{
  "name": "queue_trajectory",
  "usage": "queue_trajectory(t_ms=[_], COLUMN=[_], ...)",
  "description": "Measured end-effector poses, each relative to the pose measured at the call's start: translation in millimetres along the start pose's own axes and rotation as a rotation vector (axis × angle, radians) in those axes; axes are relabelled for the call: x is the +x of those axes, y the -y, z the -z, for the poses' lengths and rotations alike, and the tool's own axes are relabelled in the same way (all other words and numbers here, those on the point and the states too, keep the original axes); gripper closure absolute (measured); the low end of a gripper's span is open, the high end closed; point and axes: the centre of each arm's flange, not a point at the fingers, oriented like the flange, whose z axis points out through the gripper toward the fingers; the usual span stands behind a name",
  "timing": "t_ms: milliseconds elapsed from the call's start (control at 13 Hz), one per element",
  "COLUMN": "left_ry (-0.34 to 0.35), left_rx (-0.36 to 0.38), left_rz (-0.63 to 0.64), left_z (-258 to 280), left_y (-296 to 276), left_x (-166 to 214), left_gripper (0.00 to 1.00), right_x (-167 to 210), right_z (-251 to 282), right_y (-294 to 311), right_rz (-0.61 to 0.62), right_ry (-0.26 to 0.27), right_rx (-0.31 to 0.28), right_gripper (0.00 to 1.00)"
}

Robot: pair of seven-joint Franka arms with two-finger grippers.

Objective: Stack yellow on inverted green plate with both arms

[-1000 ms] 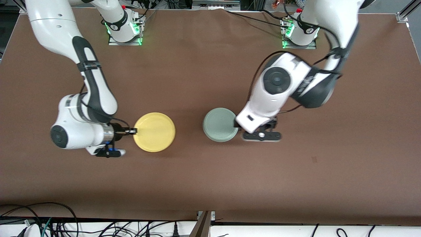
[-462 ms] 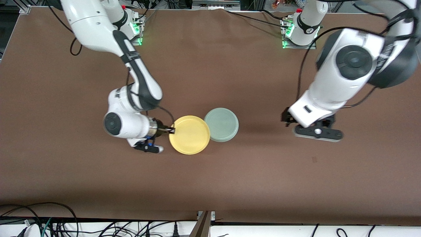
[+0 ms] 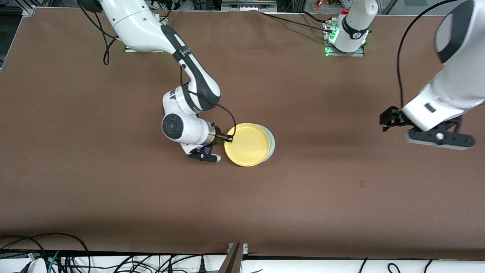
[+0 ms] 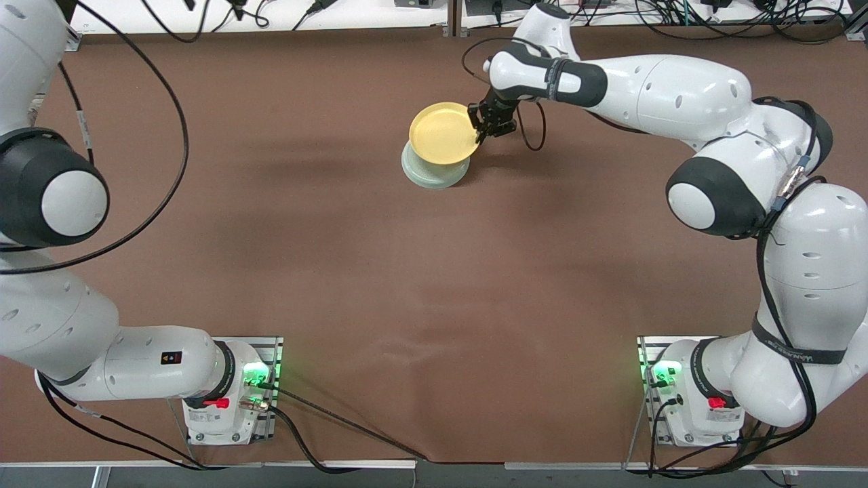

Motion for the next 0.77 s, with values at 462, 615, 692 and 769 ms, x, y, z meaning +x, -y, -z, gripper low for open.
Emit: queue_trajectory(t_ms=[462, 615, 692, 769], left_ry=[-0.015, -0.032, -0.034, -0.037], left_rx=[-0.045, -0.044, -0.044, -0.043], left_rz=[0.152, 0.151, 0.151, 0.151], left_z=[-33.1, -35.8, -35.8, -35.9], left_y=[78.4, 75.7, 75.1, 75.2], left_x=[-64.6, -73.2, -76.3, -76.6], left_gripper=[0.0, 0.0, 0.0, 0.0], right_x=[-8.1, -9.9, -10.1, -10.2], right_z=[-44.0, -45.3, -45.4, -45.5], right_y=[2.7, 4.9, 5.2, 5.3], right_rz=[0.0, -0.002, -0.002, -0.002], right_ry=[-0.004, -0.007, -0.008, -0.008], right_rx=[-0.018, -0.016, -0.016, -0.015], right_gripper=[0.98, 0.98, 0.98, 0.98])
